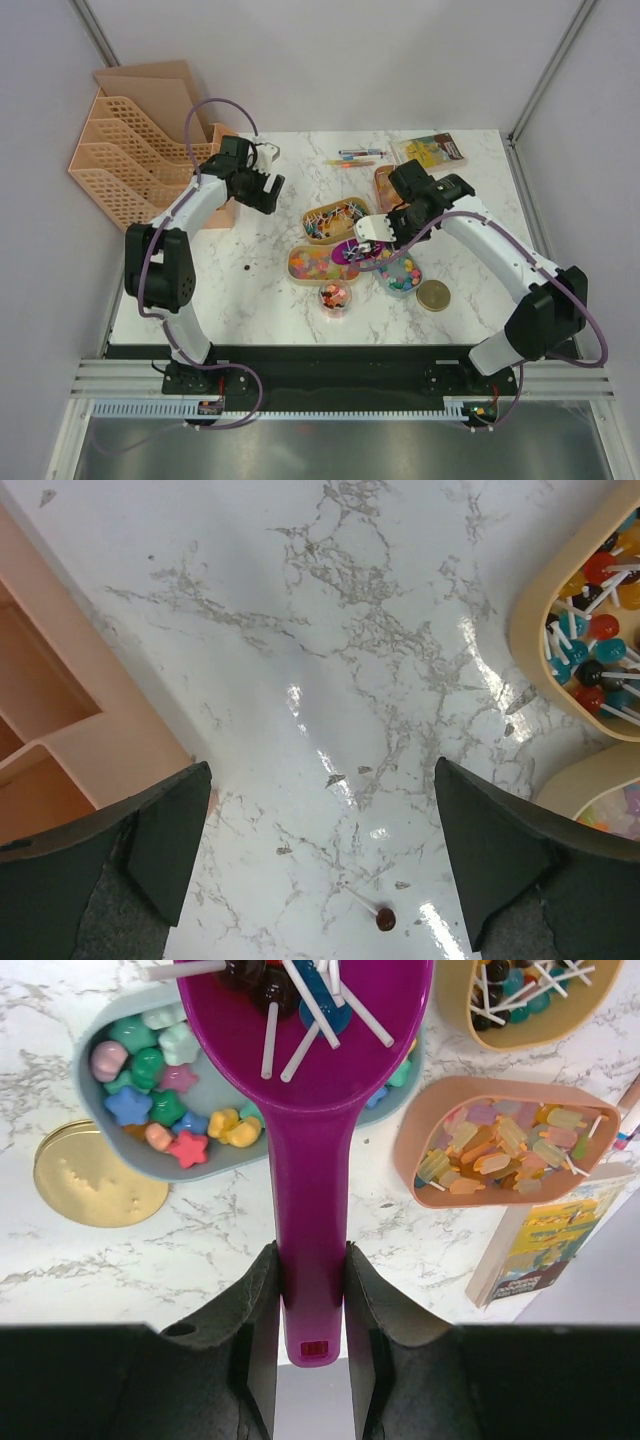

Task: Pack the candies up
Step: Place the fake candies in the packing bottle.

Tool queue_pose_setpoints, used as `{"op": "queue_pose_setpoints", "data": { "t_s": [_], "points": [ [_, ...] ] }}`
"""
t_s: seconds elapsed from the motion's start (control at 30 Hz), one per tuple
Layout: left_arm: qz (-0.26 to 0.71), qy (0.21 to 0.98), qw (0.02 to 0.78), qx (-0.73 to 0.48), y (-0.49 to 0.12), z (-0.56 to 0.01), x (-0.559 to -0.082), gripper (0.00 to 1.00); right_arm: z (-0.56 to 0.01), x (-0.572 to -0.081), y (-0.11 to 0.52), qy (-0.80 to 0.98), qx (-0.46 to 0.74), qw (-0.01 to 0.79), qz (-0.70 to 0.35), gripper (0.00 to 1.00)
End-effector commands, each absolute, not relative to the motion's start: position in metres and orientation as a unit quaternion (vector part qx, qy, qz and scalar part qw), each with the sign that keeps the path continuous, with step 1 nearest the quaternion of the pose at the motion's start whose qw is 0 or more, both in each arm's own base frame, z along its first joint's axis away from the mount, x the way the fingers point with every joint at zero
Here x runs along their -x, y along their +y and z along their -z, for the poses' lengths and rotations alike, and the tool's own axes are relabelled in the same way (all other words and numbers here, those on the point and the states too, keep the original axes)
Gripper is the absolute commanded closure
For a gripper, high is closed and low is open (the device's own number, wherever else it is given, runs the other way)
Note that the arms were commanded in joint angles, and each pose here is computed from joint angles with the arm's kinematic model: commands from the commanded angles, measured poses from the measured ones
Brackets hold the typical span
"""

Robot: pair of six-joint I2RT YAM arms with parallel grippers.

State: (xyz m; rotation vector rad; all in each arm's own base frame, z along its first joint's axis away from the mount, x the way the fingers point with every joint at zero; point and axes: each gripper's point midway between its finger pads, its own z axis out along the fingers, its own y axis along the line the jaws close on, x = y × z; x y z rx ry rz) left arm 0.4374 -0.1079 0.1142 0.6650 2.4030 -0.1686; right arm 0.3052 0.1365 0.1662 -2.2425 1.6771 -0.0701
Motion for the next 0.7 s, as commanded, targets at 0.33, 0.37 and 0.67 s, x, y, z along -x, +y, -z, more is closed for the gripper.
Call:
{"op": "queue_pose_setpoints", "data": {
  "t_s": [0.33, 0.37, 0.67],
  "points": [
    [0.030, 0.902, 0.355, -0.244, -0.109, -0.132, -0.436, 0.00, -0.171, -0.269, 0.134, 0.559, 0.816, 0.116, 0.093, 1.00],
    [0.029, 0.901, 0.357, -0.245, -0.111, -0.133, -0.435, 0.00, -0.169, -0.267, 0.133, 0.558, 0.817, 0.111, 0.095, 1.00],
    [0.027, 0.899, 0.363, -0.244, -0.117, -0.133, -0.433, 0.00, -0.172, -0.266, 0.133, 0.546, 0.818, 0.064, 0.170, 1.00]
  ]
}}
